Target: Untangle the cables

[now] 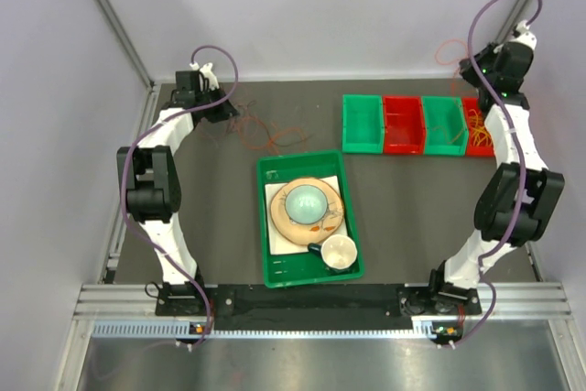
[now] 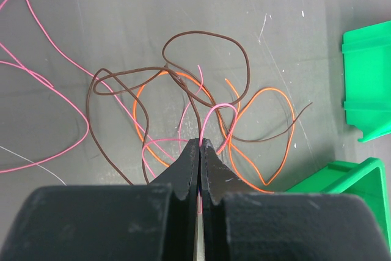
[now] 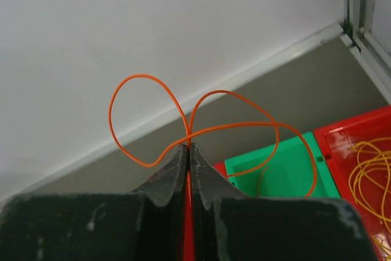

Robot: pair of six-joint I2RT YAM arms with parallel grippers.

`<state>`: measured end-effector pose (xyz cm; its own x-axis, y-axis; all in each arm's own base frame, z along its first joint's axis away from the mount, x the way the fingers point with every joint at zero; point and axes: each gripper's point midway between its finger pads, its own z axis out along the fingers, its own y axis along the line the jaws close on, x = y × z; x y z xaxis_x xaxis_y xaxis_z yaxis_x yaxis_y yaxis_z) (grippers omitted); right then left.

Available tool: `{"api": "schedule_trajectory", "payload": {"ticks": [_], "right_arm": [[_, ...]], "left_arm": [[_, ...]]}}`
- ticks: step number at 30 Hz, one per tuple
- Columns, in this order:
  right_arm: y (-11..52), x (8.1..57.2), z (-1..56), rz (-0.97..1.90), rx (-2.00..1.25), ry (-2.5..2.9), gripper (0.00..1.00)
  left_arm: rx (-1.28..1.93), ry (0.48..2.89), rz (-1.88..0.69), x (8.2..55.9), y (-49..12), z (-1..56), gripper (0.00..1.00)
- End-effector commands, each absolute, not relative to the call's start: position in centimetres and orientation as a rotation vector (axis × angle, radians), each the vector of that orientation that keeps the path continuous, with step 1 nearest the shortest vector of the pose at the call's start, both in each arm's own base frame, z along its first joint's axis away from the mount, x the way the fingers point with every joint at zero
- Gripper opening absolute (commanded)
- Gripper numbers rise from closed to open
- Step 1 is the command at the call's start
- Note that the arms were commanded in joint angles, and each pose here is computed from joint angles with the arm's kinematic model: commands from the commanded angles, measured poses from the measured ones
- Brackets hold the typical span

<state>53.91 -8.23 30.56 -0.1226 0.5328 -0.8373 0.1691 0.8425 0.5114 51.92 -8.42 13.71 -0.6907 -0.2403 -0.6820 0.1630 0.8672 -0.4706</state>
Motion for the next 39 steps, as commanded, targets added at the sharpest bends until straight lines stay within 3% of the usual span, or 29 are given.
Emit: {"api": "schedule_trajectory", "payload": {"ticks": [1, 8, 19, 22, 23, 24, 26, 27, 30, 33, 35, 37, 39], "right_arm": [[-9.3, 54.5, 27.6, 0.308, 0.557, 1.708, 0.00], [-9.3, 54.5, 21.0, 0.303, 0.610, 1.836, 0.00], [-9.7, 54.4, 15.6, 0.271, 0.665, 1.944, 0.00], [-9.6, 54.5, 16.5, 0.288, 0.649, 1.916, 0.21], [-9.6, 54.5, 16.9, 0.282, 0.645, 1.904, 0.45], [-9.7, 54.4, 17.5, 0.280, 0.640, 1.888, 0.55], [-9.5, 54.5, 19.0, 0.287, 0.622, 1.870, 0.68], [-9.4, 54.7, 20.0, 0.290, 0.604, 1.858, 0.69], [-9.1, 54.6, 22.2, 0.309, 0.582, 1.829, 0.70], [-9.0, 54.3, 24.7, 0.308, 0.564, 1.786, 0.58], [-8.9, 54.1, 25.2, 0.309, 0.553, 1.786, 0.39], [-8.7, 54.4, 25.6, 0.303, 0.537, 1.783, 0.29], [-8.5, 54.5, 24.1, 0.283, 0.535, 1.841, 0.31]], "left_arm": [[-0.027, 2.206, -0.644, 52.4, -8.5, 14.8, 0.00], [-0.030, 2.209, -0.648, 52.5, -8.5, 14.6, 0.00], [-0.025, 2.212, -0.649, 52.6, -8.6, 14.5, 0.00], [-0.026, 2.213, -0.646, 52.6, -8.5, 14.5, 0.00], [-0.025, 2.215, -0.647, 52.5, -8.6, 14.5, 0.00], [-0.024, 2.214, -0.647, 52.5, -8.5, 14.5, 0.00], [-0.023, 2.215, -0.639, 52.6, -8.5, 14.5, 0.00], [-0.022, 2.213, -0.642, 52.6, -8.4, 14.6, 0.00], [-0.022, 2.210, -0.646, 52.6, -8.6, 14.7, 0.00], [-0.021, 2.207, -0.648, 52.7, -8.5, 14.8, 0.00], [-0.018, 2.205, -0.647, 52.6, -8.5, 14.9, 0.00], [-0.017, 2.205, -0.652, 52.6, -8.7, 14.9, 0.00], [-0.016, 2.209, -0.657, 52.5, -8.7, 14.7, 0.00]]}}
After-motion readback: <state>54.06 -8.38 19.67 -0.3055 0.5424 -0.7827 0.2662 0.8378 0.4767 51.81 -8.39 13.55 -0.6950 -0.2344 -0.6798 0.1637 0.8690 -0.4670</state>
